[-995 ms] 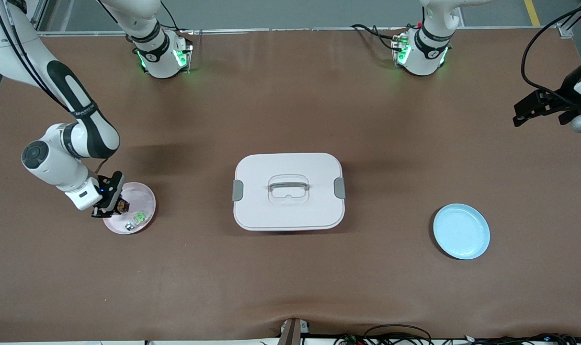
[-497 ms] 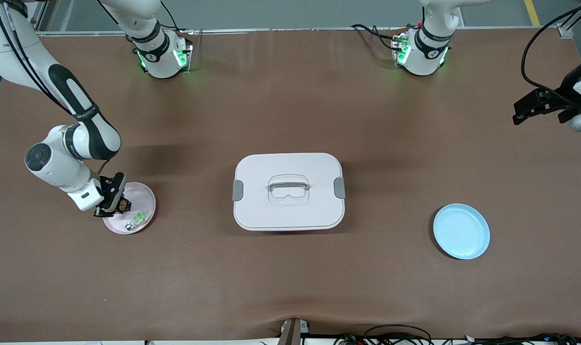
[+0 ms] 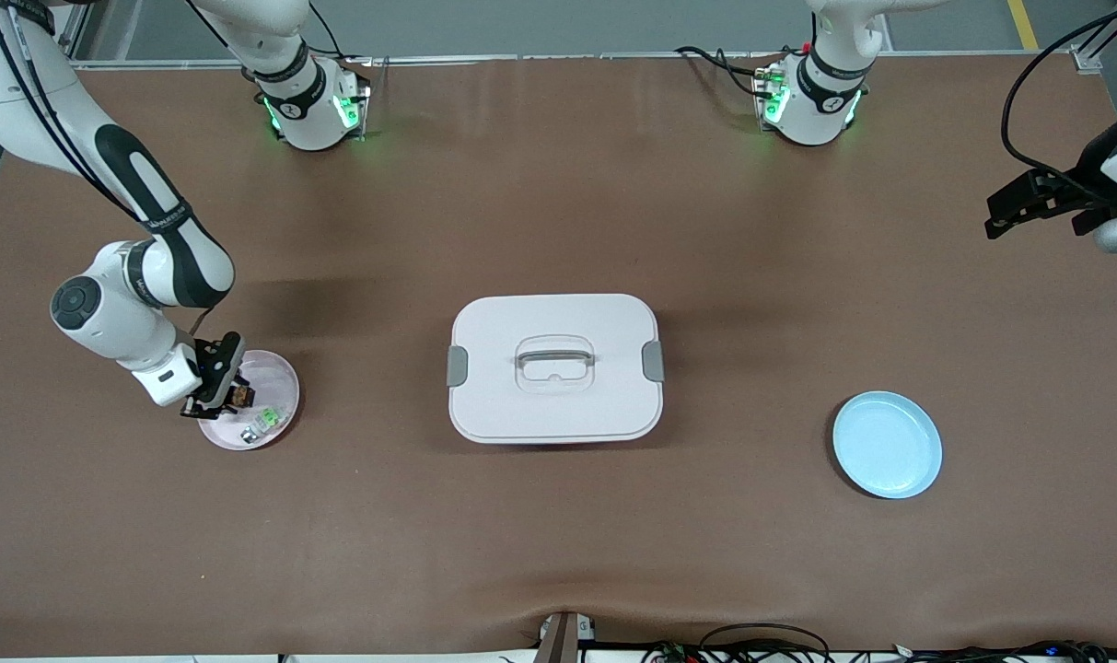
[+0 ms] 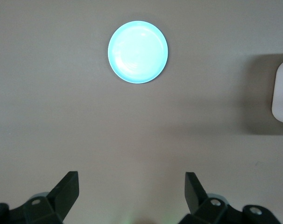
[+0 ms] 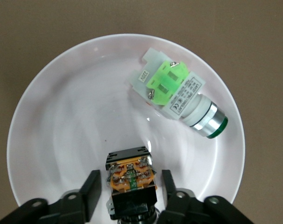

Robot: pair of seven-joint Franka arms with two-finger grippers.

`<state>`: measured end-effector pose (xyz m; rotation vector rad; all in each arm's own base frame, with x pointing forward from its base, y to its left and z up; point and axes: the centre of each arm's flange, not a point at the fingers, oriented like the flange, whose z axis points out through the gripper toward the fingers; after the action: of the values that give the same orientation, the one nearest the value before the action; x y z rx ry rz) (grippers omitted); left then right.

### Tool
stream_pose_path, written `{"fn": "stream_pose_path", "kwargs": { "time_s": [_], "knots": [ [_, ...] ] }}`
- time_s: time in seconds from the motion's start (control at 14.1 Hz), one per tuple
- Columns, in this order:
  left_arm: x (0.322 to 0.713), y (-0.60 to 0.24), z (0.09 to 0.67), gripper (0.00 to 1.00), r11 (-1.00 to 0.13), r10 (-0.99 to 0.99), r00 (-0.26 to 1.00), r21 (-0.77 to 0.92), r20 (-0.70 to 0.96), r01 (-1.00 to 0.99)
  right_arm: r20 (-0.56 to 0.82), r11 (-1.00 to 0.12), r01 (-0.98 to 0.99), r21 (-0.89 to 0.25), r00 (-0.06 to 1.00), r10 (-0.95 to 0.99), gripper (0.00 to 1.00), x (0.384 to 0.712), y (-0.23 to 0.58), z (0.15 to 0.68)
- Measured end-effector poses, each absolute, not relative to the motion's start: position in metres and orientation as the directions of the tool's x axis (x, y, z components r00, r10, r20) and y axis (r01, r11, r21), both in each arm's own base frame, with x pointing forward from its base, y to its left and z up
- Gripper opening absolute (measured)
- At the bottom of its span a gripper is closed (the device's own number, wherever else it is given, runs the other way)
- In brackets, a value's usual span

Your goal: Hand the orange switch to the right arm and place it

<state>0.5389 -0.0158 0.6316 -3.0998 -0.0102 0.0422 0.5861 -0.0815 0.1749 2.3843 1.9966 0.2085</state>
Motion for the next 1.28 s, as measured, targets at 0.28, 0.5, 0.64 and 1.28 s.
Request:
{"fn": "stream_pose_path", "kwargs": {
  "time_s": [0.28, 0.5, 0.64, 1.28],
  "knots": [
    [0.539, -0.016, 0.632, 1.00, -0.999, 0.007, 1.000, -0.042, -0.027, 0.006, 0.087, -0.182, 0.978, 0.102, 0.174, 0.981, 1.00, 0.586, -0.082, 0.173],
    [0.539, -0.016, 0.632, 1.00, -0.999, 0.007, 1.000, -0.042, -0.027, 0.006, 0.081, -0.187, 0.979, 0.082, 0.181, 0.980, 1.00, 0.590, -0.085, 0.177],
    [0.539, -0.016, 0.632, 1.00, -0.999, 0.007, 1.000, -0.042, -0.027, 0.006, 0.070, -0.218, 0.975, 0.045, 0.214, 0.974, 1.00, 0.596, -0.087, 0.186],
    [0.539, -0.016, 0.631, 1.00, -0.999, 0.007, 1.000, -0.042, -0.028, 0.006, 0.025, -0.415, 0.909, 0.039, 0.414, 0.910, 1.00, 0.624, -0.105, 0.287]
  ]
}}
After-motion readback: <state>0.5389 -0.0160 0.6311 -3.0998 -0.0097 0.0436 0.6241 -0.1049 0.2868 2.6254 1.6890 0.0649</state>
